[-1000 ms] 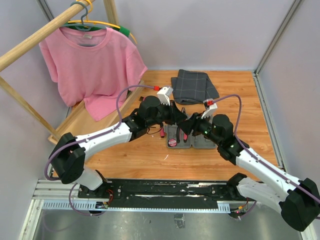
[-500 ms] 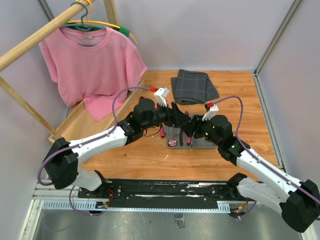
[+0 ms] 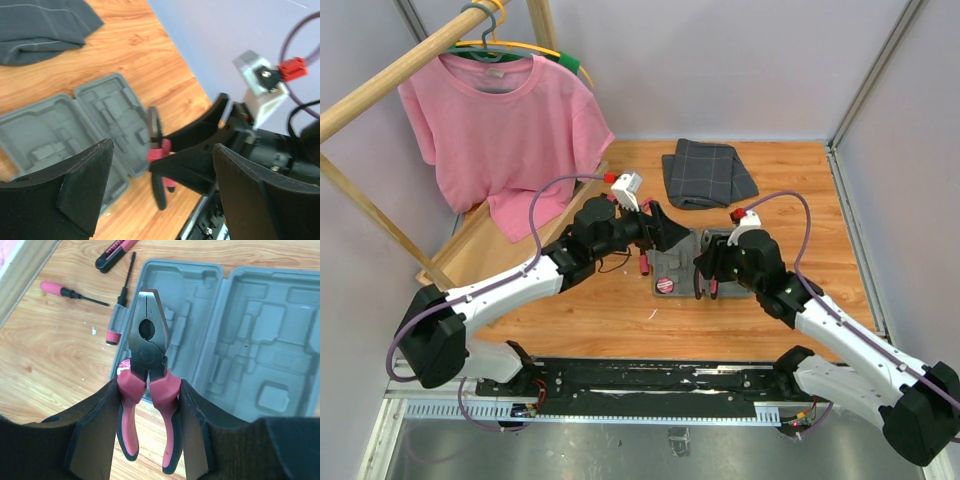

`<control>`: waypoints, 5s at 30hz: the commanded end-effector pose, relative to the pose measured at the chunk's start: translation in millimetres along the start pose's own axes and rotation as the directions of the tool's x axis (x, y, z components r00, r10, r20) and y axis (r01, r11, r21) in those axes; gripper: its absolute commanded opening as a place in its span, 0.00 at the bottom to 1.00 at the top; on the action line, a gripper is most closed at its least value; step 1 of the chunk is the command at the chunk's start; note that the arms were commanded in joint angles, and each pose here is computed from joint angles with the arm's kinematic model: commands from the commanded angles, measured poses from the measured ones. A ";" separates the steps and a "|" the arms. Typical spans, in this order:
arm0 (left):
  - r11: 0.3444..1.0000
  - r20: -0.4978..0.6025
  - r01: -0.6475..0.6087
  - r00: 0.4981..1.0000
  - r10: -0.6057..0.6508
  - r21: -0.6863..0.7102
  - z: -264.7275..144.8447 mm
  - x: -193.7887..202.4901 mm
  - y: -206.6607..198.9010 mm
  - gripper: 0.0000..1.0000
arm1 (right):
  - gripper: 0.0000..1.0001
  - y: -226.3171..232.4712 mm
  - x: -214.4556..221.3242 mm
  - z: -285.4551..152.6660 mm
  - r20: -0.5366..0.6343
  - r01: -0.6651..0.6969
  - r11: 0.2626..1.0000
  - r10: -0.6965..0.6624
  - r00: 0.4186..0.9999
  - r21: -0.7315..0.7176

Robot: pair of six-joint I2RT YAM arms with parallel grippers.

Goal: Sort the tools into containers
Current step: Pick up the pliers at the center of the board, then place the pliers in the storage box.

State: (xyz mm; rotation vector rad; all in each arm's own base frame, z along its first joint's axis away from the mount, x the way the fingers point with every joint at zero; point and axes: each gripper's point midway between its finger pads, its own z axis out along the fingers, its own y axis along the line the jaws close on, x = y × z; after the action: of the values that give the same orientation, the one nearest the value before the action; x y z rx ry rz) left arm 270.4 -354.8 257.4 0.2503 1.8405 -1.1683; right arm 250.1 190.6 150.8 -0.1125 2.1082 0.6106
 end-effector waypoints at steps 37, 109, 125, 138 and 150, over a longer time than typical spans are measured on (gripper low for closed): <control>0.880 0.140 -0.042 0.983 0.122 -0.474 -17.7 -4.3 163.8 0.83 | 0.01 -117.4 -10.7 -19.1 -0.285 0.126 0.946 -0.038 0.958 0.300; 0.907 -0.030 -0.061 0.998 0.053 -0.417 15.4 45.2 177.4 0.63 | 0.50 -154.6 20.4 42.9 -0.408 0.130 0.929 0.025 0.913 0.348; 0.903 -0.034 -0.063 0.998 0.054 -0.426 15.6 45.4 179.2 0.63 | 0.56 -151.1 14.1 40.8 -0.390 0.133 0.928 0.014 0.921 0.347; 0.899 -0.047 -0.058 0.998 0.042 -0.433 18.1 49.0 181.9 0.63 | 0.41 -132.6 21.4 14.6 -0.469 0.259 0.904 -0.075 0.880 0.341; 0.898 -0.051 -0.058 0.998 0.039 -0.436 18.3 49.2 182.1 0.63 | 0.46 -133.1 46.2 12.4 -0.512 0.268 0.895 -0.053 0.858 0.357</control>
State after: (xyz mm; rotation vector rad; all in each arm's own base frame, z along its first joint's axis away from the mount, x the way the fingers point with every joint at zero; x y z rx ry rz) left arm 349.7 -284.9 96.1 0.0746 2.0865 -0.6904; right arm 282.1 89.1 65.4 -0.2205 2.6082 0.0452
